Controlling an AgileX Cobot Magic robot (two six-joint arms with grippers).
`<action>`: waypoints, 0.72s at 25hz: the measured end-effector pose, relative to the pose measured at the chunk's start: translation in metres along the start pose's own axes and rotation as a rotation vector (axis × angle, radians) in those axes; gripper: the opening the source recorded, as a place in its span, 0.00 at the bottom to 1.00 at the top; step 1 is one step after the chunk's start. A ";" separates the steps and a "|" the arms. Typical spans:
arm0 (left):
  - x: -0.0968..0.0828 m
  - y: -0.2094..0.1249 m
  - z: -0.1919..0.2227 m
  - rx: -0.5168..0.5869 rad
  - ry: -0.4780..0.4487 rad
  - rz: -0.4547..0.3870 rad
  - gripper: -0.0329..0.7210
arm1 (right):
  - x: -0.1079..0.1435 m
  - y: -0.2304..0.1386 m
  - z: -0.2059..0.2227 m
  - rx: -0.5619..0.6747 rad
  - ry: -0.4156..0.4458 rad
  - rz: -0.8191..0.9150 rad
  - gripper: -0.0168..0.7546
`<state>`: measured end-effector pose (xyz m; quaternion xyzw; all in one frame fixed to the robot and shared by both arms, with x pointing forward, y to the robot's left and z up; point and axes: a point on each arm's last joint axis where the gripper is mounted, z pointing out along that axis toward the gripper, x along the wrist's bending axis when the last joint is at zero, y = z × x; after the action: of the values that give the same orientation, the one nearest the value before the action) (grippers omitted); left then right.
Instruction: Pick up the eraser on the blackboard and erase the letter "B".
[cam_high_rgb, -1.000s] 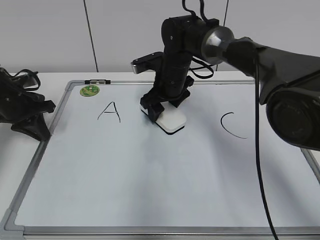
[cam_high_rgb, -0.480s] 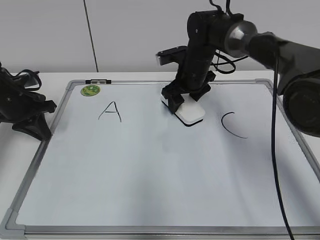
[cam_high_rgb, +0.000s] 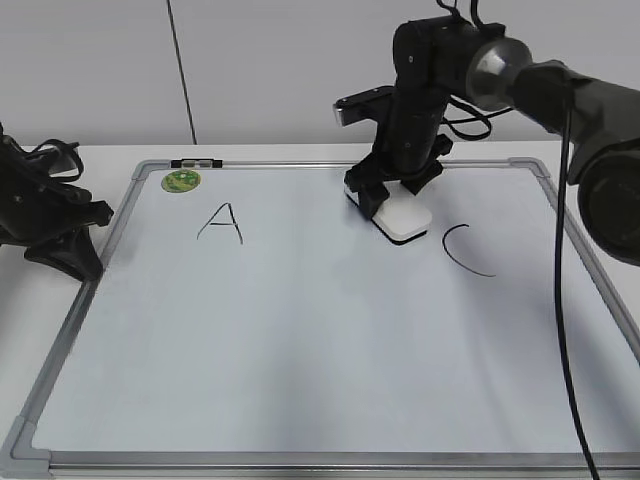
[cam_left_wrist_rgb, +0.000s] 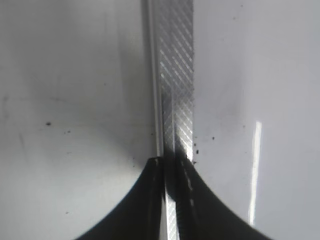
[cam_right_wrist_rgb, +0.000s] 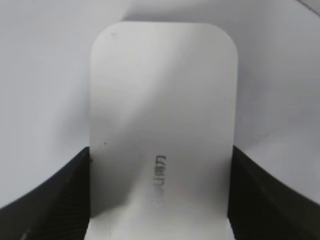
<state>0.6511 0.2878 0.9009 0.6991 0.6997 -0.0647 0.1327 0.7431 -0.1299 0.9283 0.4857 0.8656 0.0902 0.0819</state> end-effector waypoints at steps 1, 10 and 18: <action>0.000 0.000 0.000 0.000 0.000 0.000 0.09 | -0.001 0.000 0.000 -0.002 -0.001 0.005 0.72; 0.000 0.000 0.000 0.000 0.000 0.000 0.09 | -0.009 0.000 -0.003 -0.012 -0.007 0.031 0.72; 0.000 0.000 0.000 -0.002 0.002 0.002 0.09 | -0.013 0.001 -0.015 -0.028 -0.001 0.042 0.72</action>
<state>0.6515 0.2880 0.9013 0.6997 0.6992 -0.0634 0.1327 0.7471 -0.1415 0.9433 0.5028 0.8537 0.1038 0.0871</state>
